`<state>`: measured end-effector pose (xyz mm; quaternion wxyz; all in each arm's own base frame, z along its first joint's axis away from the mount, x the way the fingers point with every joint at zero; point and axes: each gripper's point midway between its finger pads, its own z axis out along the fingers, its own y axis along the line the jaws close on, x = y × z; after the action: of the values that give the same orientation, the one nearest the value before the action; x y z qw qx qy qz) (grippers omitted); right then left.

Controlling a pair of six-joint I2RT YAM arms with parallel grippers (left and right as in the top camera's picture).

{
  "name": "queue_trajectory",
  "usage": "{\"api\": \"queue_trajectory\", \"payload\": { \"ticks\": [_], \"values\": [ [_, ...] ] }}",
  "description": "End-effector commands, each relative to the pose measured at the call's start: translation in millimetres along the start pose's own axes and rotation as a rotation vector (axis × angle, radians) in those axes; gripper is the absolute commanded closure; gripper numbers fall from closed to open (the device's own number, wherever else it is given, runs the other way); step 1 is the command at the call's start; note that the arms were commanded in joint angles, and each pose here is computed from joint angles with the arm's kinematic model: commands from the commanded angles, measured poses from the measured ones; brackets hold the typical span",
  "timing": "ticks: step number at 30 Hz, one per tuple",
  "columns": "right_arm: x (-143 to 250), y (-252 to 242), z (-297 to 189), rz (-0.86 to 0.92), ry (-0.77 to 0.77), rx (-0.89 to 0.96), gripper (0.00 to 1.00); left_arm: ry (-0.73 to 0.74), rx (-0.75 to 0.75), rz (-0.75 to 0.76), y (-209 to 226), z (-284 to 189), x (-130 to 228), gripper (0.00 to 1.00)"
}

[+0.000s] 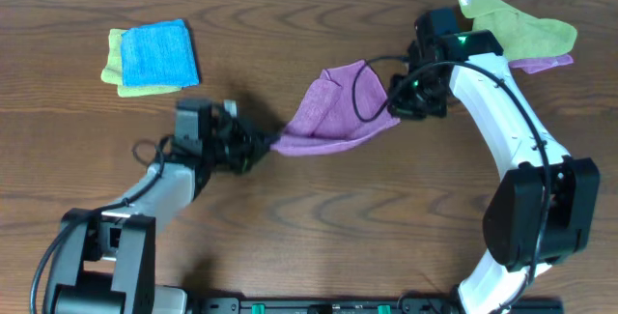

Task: Fold the cloth
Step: 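Stretch the purple cloth between both grippers and lift it upward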

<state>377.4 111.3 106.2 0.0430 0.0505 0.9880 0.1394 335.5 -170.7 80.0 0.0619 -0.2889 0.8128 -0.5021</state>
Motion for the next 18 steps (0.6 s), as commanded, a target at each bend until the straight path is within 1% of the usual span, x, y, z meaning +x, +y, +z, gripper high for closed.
{"api": "queue_trajectory", "payload": {
  "ticks": [1, 3, 7, 12, 15, 18],
  "values": [
    [-20, 22, -13, -0.055, -0.097, -0.107, 0.99, -0.071, 0.062, 0.098, -52, -2, -22, 0.94],
    [-47, 37, -18, -0.089, -0.214, -0.151, 0.99, -0.151, 0.081, 0.156, -81, -6, -43, 0.94],
    [-92, 56, -37, -0.105, -0.414, -0.219, 0.99, -0.239, 0.097, 0.221, -117, -2, -78, 0.94],
    [-140, 67, -68, -0.127, -0.643, -0.237, 0.99, -0.256, 0.139, 0.263, -156, 16, -116, 0.95],
    [-158, 69, -84, -0.132, -0.727, -0.239, 0.99, -0.267, 0.161, 0.284, -178, 23, -135, 0.94],
    [-175, 69, -94, -0.134, -0.762, -0.236, 0.99, -0.29, 0.17, 0.311, -199, 20, -155, 0.94]
  ]
}}
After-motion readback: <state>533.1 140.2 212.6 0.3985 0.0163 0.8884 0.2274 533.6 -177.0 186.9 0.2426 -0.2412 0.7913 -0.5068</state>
